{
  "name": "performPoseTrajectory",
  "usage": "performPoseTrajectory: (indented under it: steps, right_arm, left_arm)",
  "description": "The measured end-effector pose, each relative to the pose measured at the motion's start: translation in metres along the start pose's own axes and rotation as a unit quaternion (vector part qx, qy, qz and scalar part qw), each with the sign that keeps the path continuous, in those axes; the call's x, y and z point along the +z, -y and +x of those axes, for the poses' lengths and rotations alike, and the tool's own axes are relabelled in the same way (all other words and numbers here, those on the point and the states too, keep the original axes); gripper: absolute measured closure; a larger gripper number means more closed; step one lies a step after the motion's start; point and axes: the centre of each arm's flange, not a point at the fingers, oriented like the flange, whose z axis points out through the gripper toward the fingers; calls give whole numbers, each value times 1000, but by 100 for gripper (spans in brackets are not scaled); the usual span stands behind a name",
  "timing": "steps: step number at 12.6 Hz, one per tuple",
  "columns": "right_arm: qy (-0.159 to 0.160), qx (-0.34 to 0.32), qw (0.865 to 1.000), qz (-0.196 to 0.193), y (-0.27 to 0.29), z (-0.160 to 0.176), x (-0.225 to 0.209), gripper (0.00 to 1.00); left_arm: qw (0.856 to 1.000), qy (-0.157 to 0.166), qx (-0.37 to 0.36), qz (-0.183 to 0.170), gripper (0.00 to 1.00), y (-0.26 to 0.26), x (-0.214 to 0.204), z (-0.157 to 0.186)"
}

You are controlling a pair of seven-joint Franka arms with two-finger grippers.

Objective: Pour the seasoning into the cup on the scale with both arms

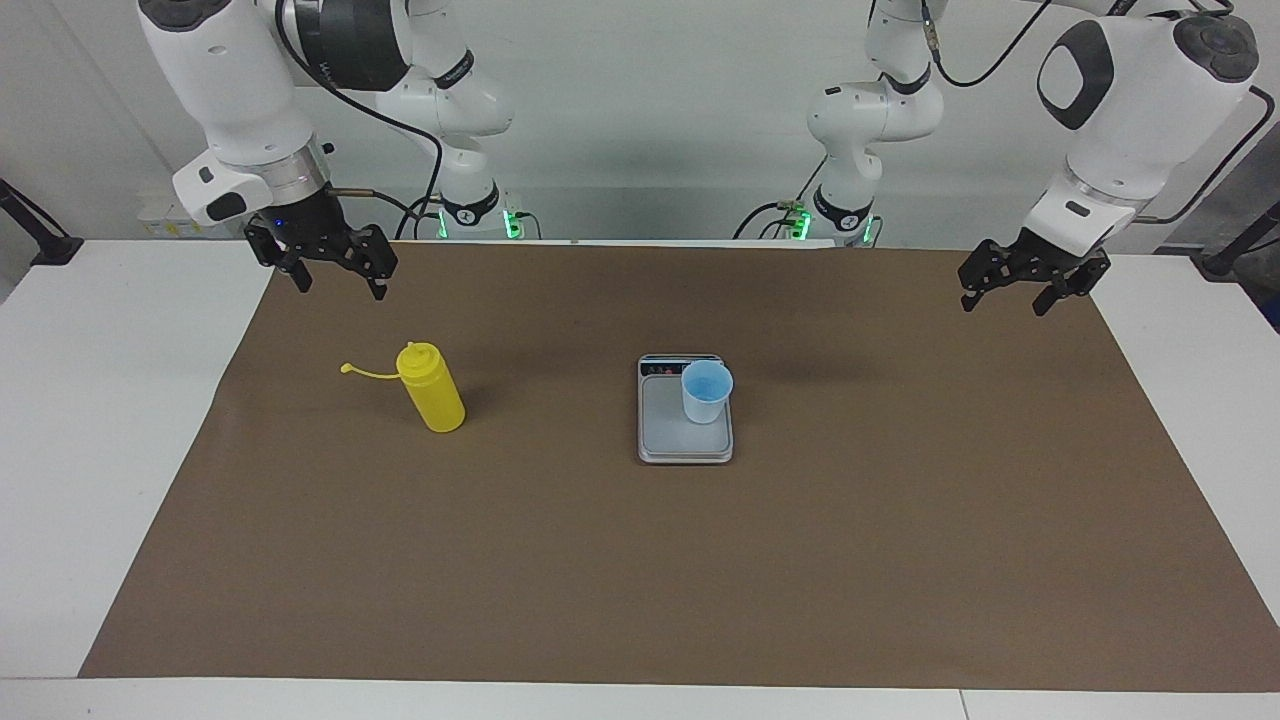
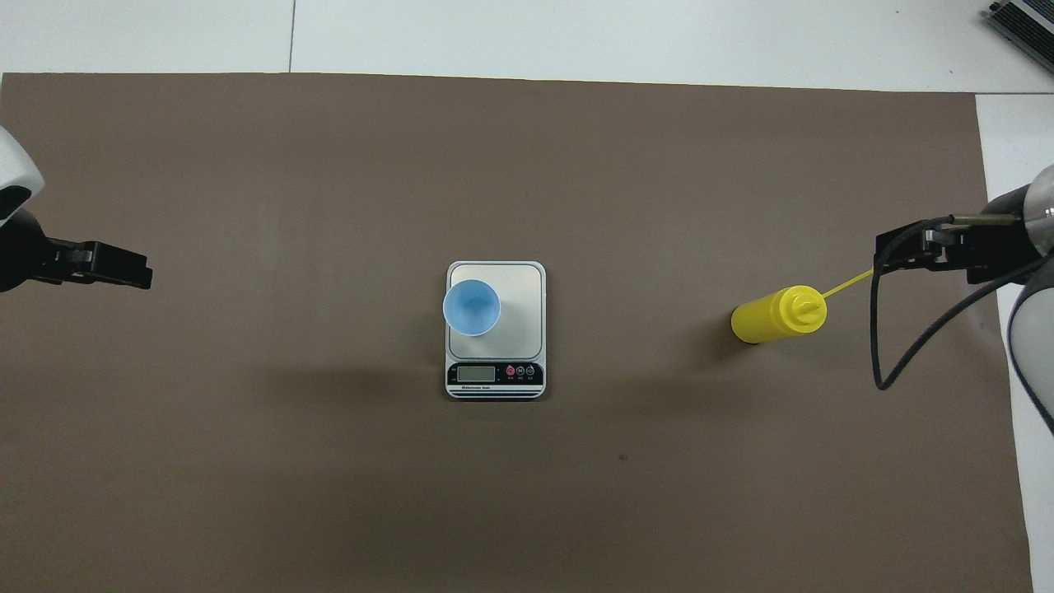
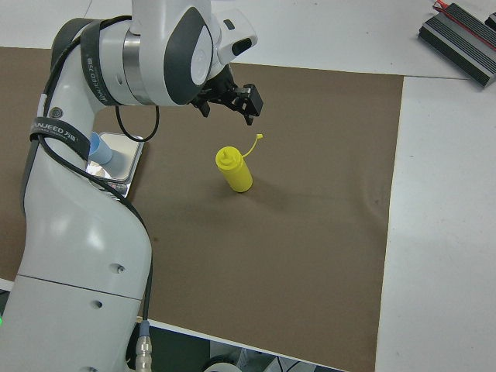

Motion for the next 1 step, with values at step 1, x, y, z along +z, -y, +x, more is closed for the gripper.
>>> performPoseTrajectory:
  steps: [1]
  right_arm:
    - [0, 0, 1000, 0, 0, -1, 0, 0]
  left_arm:
    - [1000, 0, 0, 0, 0, 0, 0, 0]
